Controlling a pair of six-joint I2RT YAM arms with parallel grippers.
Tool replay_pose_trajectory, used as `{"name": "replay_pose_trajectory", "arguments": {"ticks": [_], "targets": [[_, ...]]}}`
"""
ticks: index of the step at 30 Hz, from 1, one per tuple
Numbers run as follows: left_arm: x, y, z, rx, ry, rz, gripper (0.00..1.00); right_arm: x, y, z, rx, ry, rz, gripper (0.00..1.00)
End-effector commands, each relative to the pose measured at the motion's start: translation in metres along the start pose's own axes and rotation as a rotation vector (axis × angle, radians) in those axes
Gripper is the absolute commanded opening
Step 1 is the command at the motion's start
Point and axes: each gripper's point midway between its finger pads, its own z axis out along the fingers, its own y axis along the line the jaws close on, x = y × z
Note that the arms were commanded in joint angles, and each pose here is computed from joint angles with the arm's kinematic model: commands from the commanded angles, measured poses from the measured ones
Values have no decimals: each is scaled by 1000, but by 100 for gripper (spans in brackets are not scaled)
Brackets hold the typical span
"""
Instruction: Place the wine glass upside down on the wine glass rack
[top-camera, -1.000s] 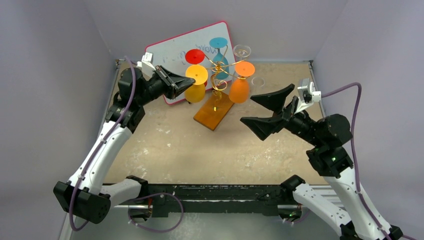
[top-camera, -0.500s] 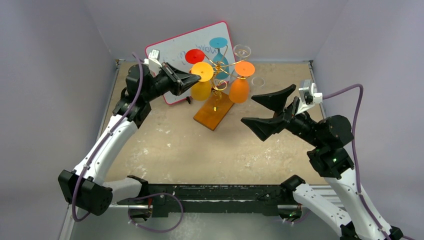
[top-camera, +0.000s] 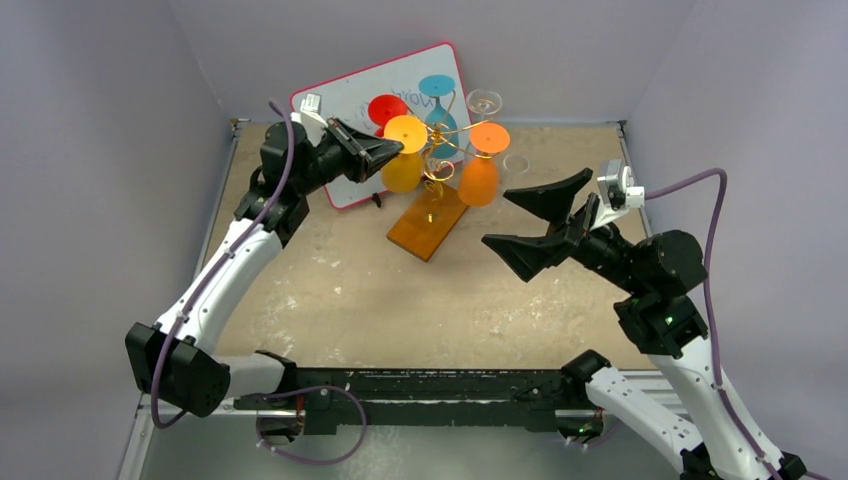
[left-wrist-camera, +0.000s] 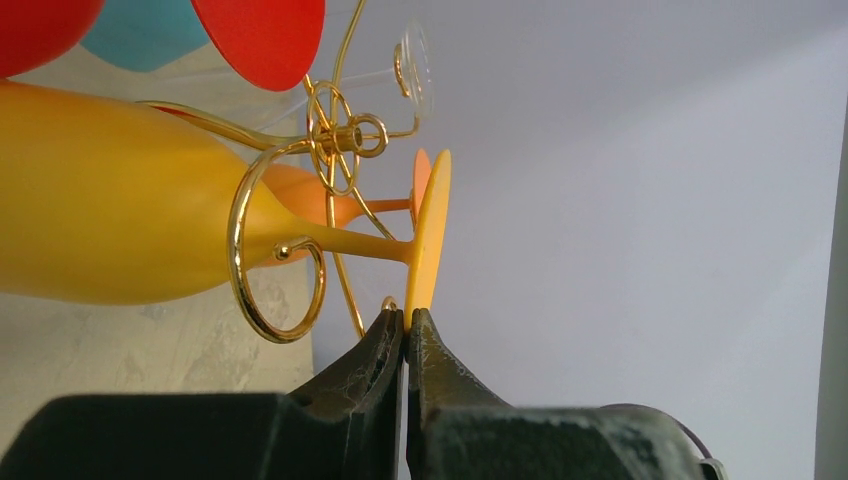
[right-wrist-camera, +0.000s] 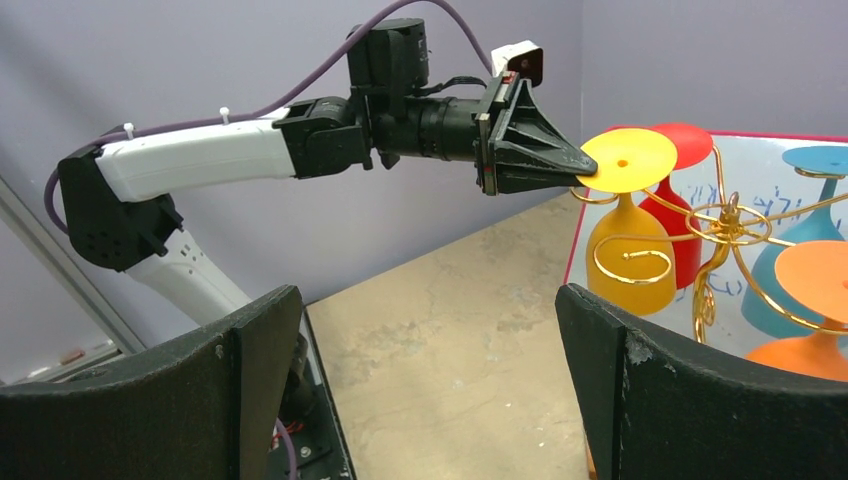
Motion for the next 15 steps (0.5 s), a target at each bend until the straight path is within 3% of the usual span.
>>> {"name": "replay_pose_trajectory", "arguments": {"ticks": [1,15], "targets": [[-14,-39,-4,104,-66,72,0,-13,1,0,8,-41,-48,100],[-18,-38,-10,84,-105,57,0,-15,-1,-1,21,-45,-55,100]]}}
